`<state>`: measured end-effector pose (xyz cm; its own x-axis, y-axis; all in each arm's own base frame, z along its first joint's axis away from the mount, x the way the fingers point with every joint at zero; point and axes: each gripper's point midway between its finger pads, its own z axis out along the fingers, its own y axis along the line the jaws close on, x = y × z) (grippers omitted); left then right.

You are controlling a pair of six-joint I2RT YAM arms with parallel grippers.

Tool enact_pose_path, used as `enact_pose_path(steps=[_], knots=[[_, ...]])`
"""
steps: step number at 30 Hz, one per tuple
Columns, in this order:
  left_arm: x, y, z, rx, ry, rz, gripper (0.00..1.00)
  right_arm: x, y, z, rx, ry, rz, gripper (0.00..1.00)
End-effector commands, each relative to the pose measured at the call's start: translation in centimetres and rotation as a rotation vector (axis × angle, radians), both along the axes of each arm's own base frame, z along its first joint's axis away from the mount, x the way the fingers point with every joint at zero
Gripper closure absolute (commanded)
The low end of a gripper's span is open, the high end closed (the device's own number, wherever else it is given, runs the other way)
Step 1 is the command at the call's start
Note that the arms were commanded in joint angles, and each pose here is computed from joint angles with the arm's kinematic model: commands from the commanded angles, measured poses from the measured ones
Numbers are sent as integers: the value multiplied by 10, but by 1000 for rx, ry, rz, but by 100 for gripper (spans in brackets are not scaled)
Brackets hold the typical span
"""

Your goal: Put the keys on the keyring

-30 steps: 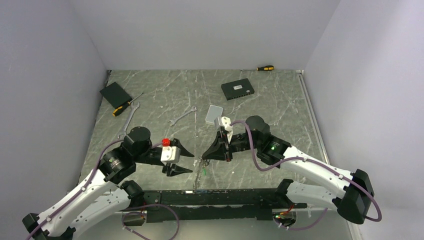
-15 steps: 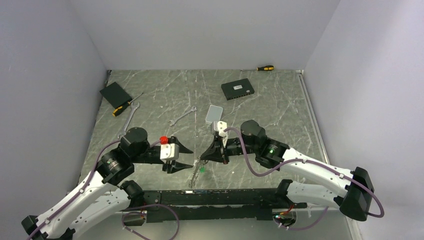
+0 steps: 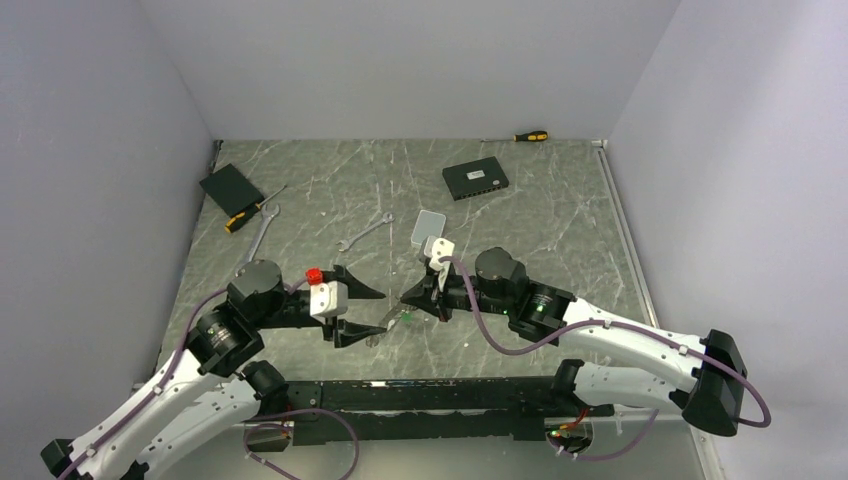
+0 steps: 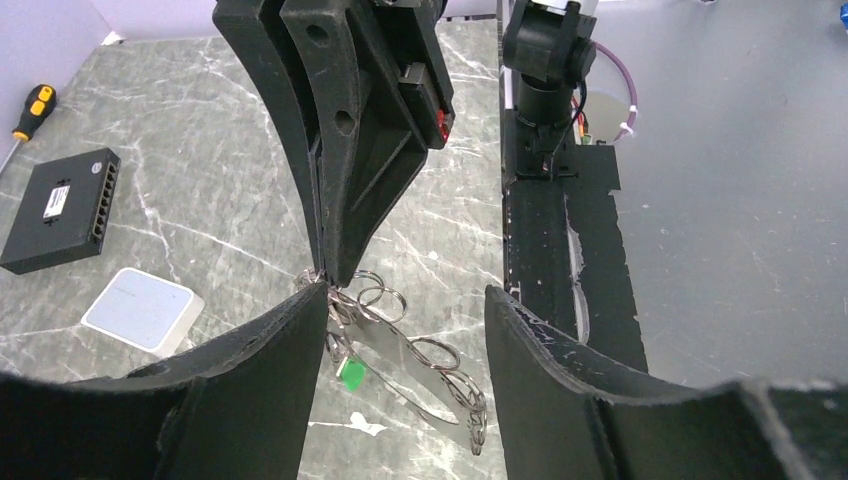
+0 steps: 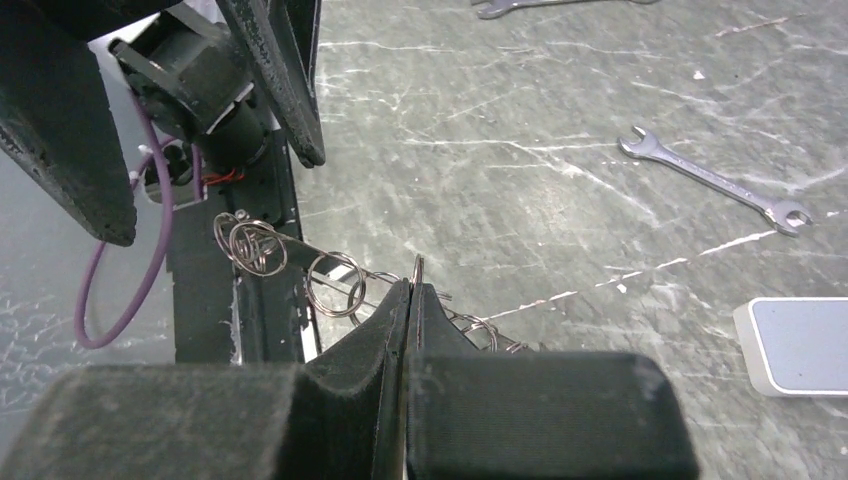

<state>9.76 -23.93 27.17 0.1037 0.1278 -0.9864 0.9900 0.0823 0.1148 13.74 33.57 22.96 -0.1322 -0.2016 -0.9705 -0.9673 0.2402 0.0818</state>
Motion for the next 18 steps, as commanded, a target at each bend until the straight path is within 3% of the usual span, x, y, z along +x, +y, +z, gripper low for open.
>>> enact_pose_path(steps=[1,8,12,15,18], knots=[[9,-4,-2,7,26,30,37,11,2,36,89,-56,-65,100],[20,-7,-9,64,63,57,47,-4,3,41,115,-71,10,100],[22,-1,-1,38,25,94,51,-19,5,34,97,-130,130,100],[21,3,4,11,-2,106,58,-24,5,34,103,-141,160,100],[19,2,0,23,5,90,59,-25,4,36,116,-143,159,100]])
